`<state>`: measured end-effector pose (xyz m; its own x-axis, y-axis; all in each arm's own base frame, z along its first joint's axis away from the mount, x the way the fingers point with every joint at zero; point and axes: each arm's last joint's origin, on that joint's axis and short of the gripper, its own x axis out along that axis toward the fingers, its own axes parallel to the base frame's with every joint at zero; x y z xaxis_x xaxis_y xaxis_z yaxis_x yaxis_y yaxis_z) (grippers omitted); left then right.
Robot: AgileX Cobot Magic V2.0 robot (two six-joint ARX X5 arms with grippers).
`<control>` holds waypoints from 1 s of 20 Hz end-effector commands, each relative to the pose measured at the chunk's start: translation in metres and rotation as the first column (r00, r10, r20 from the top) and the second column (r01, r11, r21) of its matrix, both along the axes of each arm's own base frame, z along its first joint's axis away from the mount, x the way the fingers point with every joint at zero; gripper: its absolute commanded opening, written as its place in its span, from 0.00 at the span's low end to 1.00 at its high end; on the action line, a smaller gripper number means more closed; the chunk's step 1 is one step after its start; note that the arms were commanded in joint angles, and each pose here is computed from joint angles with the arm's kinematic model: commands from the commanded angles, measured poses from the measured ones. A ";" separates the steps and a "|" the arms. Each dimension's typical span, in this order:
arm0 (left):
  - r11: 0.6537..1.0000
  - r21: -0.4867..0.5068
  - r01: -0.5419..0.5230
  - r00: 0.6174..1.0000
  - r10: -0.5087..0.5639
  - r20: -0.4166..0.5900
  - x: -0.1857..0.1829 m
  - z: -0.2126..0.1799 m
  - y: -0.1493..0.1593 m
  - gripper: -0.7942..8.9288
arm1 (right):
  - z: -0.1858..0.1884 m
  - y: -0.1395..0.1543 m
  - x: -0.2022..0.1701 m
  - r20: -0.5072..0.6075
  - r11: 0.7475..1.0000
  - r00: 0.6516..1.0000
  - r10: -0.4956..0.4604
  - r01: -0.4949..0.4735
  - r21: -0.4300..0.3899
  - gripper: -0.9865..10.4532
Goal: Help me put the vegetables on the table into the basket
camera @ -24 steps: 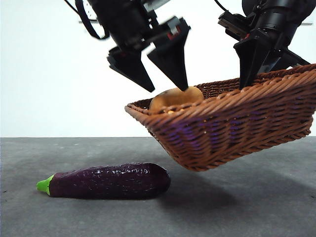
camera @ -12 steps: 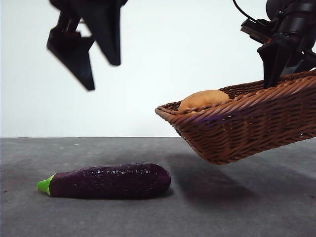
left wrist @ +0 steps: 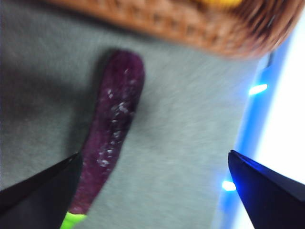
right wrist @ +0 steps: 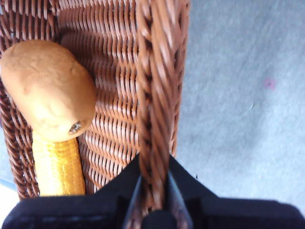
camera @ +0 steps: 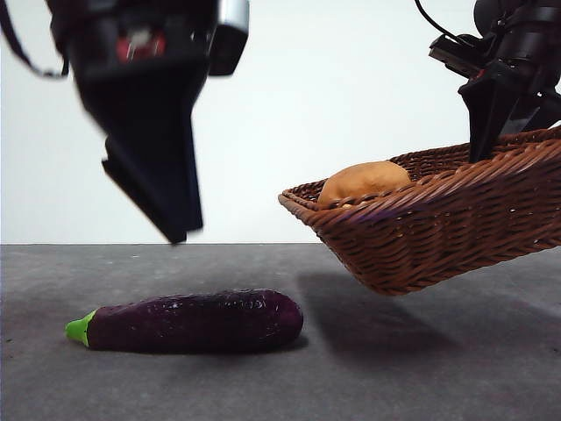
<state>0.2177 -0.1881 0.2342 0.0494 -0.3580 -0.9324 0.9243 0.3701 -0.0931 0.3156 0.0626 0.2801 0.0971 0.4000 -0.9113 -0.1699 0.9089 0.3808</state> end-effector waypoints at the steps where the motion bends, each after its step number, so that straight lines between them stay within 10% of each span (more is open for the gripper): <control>1: 1.000 0.028 0.014 0.998 -0.016 0.060 0.002 -0.008 0.001 0.69 | 0.004 0.000 0.000 0.019 1.000 1.000 0.005 -0.005 0.013 0.08; 13: 0.995 0.102 -0.009 1.000 0.006 0.030 0.020 -0.046 -0.010 0.69 | 0.004 0.000 -0.002 0.000 1.000 1.000 0.006 -0.006 0.010 0.08; 20: 0.984 0.179 -0.018 1.000 0.017 0.010 0.025 -0.065 -0.013 0.49 | 0.004 0.000 -0.002 -0.004 1.000 1.000 0.007 -0.007 0.010 0.08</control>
<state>0.2427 -0.2015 0.1731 0.0724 -0.1933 -0.9785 0.9187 0.3949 -0.0100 0.3138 0.0623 0.2798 0.0800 0.3972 -0.9142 -0.1627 0.9101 0.3812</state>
